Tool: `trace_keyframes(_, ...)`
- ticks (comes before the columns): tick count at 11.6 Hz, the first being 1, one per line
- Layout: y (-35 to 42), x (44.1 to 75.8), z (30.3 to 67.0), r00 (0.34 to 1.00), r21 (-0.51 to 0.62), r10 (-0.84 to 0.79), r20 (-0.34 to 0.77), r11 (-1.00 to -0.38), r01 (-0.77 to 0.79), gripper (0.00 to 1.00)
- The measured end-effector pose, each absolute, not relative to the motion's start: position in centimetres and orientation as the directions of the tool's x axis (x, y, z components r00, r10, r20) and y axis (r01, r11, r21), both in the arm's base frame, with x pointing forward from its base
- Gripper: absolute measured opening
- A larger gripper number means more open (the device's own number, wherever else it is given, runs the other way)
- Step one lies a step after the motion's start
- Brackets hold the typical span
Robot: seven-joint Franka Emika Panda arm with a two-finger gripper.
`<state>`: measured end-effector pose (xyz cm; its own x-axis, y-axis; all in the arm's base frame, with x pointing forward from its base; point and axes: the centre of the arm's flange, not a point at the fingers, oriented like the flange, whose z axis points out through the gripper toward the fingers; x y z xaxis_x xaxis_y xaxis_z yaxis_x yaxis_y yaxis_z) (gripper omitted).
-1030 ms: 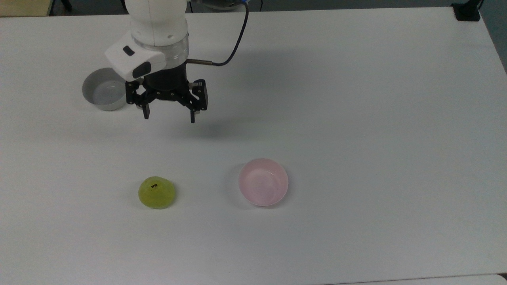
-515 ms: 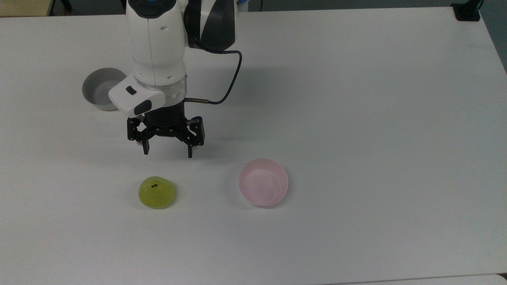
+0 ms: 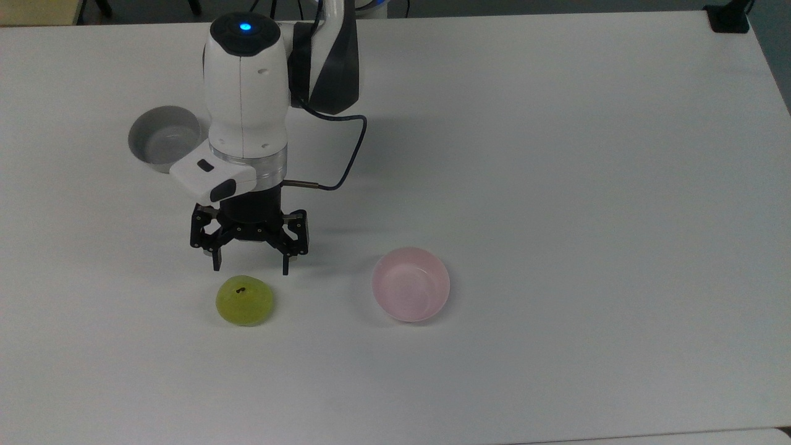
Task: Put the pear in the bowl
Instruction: 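Move the open gripper over the green pear and lower it, then close the gripper around the green pear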
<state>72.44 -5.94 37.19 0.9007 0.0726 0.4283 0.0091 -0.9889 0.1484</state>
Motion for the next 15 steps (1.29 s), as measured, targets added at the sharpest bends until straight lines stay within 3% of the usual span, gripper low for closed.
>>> trace_keyframes(6,-7.2,72.9,33.2,0.894,0.204,0.128,0.428,-0.978,0.042,1.00)
trace_keyframes(15,-7.6,73.2,31.6,0.882,0.208,0.138,0.451,-0.977,0.046,1.00)
